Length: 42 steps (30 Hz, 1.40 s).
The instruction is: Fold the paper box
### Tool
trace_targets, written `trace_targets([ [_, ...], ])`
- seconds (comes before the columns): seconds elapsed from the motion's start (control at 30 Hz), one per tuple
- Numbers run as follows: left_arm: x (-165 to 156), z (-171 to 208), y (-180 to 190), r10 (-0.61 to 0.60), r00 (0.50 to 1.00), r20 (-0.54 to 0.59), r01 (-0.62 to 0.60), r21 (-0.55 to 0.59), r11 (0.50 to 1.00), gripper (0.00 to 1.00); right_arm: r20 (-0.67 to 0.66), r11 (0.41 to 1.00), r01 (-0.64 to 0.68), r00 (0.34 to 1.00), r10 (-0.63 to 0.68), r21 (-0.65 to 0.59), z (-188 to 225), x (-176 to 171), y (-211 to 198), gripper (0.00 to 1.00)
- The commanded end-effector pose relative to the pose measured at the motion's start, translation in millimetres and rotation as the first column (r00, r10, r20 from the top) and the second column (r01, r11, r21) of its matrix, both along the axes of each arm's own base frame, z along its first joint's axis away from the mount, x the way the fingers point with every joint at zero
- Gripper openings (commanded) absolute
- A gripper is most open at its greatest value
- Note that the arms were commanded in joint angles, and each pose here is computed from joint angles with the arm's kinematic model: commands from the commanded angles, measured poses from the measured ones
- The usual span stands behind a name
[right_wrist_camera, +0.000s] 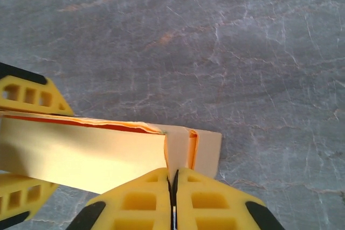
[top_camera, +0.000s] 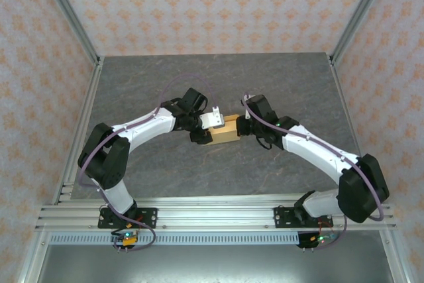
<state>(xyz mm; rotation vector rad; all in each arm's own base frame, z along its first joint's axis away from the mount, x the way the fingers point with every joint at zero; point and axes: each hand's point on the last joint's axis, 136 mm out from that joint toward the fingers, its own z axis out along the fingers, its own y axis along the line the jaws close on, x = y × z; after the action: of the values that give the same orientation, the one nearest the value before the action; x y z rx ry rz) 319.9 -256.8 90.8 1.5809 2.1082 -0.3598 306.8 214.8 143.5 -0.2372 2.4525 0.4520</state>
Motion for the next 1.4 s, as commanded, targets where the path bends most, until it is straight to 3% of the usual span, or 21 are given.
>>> trace_targets([
  [0.0,5.1,7.3,-1.2,0.020,1.000,0.017,-0.019,-0.034,0.999,0.52,-0.026,0.999,0.029,0.999,-0.030,-0.027,-1.3,-0.1,-2.7,0.09],
  [0.37,17.1,28.8,-6.5,0.170,0.984,0.053,-0.158,-0.173,0.972,0.56,-0.048,0.996,0.076,0.996,-0.079,-0.054,-23.2,-0.6,-10.6,0.09],
  [0.53,19.7,64.4,0.5,0.314,0.945,0.091,-0.273,-0.308,0.912,0.72,-0.042,0.994,0.086,0.995,-0.089,-0.067,-25.1,-0.7,-9.5,0.08],
  [0.6,22.5,81.5,10.6,0.397,0.910,0.121,-0.334,-0.354,0.873,0.92,-0.042,0.992,0.091,0.995,-0.095,-0.084,-28.2,-2.1,-9.2,0.08],
  [0.73,20.6,104.7,28.4,0.510,0.849,0.137,-0.414,-0.428,0.804,1.00,-0.040,0.990,0.102,0.994,-0.106,-0.101,-32.2,-3.0,-7.7,0.08],
  [0.87,21.8,113.2,52.5,0.666,0.742,0.081,-0.553,-0.488,0.676,1.00,-0.033,0.987,0.131,0.990,-0.135,-0.094,-31.4,-1.8,-9.4,0.08],
  [0.97,23.2,116.7,78.7,0.827,0.557,-0.076,-0.722,-0.535,0.438,1.00,-0.023,0.984,0.149,0.988,-0.152,-0.095,-29.7,-1.2,-10.6,0.08],
  [1.0,21.6,115.2,84.8,0.853,0.508,-0.123,-0.760,-0.529,0.377,1.00,-0.015,0.983,0.152,0.988,-0.155,-0.102,-28.9,-1.4,-10.6,0.08],
  [1.03,18.9,113.6,84.9,0.854,0.496,-0.155,-0.776,-0.520,0.356,0.95,-0.008,0.982,0.151,0.988,-0.153,-0.110,-28.6,-2.2,-9.9,0.08],
  [1.1,11.5,109.2,78.2,0.835,0.516,-0.191,-0.775,-0.519,0.360,0.77,0.006,0.982,0.147,0.989,-0.147,-0.122,-26.7,-3.2,-7.1,0.08],
  [1.17,4.4,104.8,72.8,0.818,0.546,-0.181,-0.754,-0.532,0.385,0.74,0.009,0.981,0.145,0.989,-0.145,-0.133,-26.7,-3.5,-4.3,0.08],
  [1.27,-0.4,96.3,72.3,0.821,0.558,-0.123,-0.744,-0.512,0.429,0.60,0.004,0.979,0.147,0.989,-0.147,-0.142,-27.8,-3.2,-2.4,0.08],
  [1.37,-1.9,84.5,63.3,0.795,0.599,-0.096,-0.733,-0.466,0.496,0.56,0.000,0.978,0.153,0.988,-0.154,-0.145,-28.1,-3.0,-2.2,0.08],
])
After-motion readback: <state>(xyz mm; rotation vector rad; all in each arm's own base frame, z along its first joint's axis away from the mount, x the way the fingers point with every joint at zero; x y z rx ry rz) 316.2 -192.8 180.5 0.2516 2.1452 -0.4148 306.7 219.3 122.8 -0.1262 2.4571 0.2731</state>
